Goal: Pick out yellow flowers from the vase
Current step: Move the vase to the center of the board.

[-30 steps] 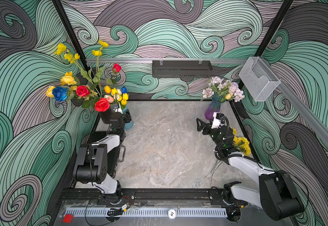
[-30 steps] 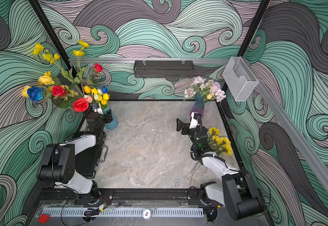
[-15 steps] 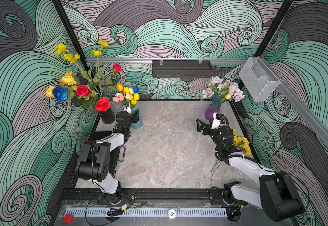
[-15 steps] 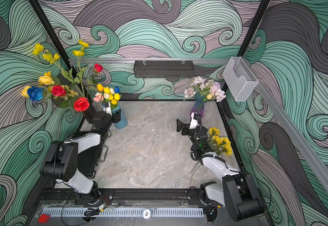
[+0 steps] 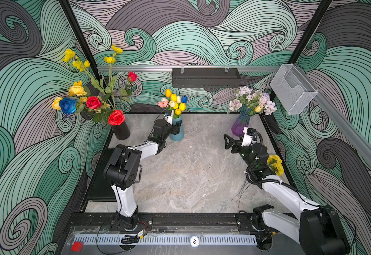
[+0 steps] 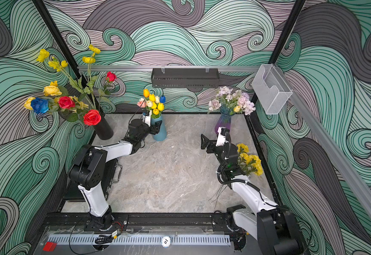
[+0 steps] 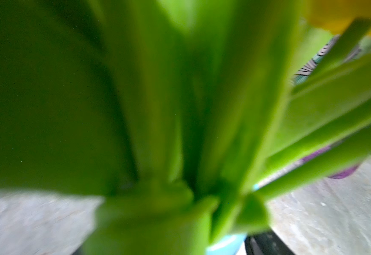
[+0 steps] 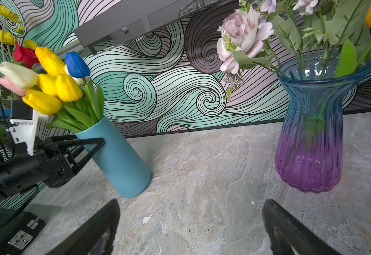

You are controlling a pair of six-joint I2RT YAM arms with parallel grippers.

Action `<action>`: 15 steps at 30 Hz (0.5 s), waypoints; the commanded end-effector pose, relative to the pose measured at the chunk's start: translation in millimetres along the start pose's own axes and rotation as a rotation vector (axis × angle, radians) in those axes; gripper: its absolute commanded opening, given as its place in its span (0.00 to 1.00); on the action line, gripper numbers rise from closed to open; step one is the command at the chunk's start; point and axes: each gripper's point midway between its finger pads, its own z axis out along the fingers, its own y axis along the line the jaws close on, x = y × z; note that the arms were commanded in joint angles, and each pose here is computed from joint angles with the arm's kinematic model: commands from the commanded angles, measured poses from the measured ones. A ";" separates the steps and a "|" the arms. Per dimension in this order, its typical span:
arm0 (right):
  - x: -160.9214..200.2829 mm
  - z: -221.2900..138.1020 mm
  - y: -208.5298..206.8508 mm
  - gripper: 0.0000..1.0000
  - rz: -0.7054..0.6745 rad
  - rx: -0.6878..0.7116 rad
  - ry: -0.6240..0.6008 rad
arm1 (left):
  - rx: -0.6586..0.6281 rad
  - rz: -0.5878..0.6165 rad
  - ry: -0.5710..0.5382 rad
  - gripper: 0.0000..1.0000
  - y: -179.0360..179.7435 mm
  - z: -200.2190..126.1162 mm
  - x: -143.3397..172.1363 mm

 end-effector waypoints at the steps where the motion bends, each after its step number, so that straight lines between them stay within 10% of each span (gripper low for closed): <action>1: -6.2 -2.6 2.4 0.99 -0.022 0.001 -0.010 | 0.129 -0.015 -0.020 0.44 -41.4 12.1 -11.5; 15: -8.9 -6.0 6.1 0.97 -0.037 -0.015 -0.006 | 0.252 0.041 0.015 0.49 -99.6 45.3 -8.2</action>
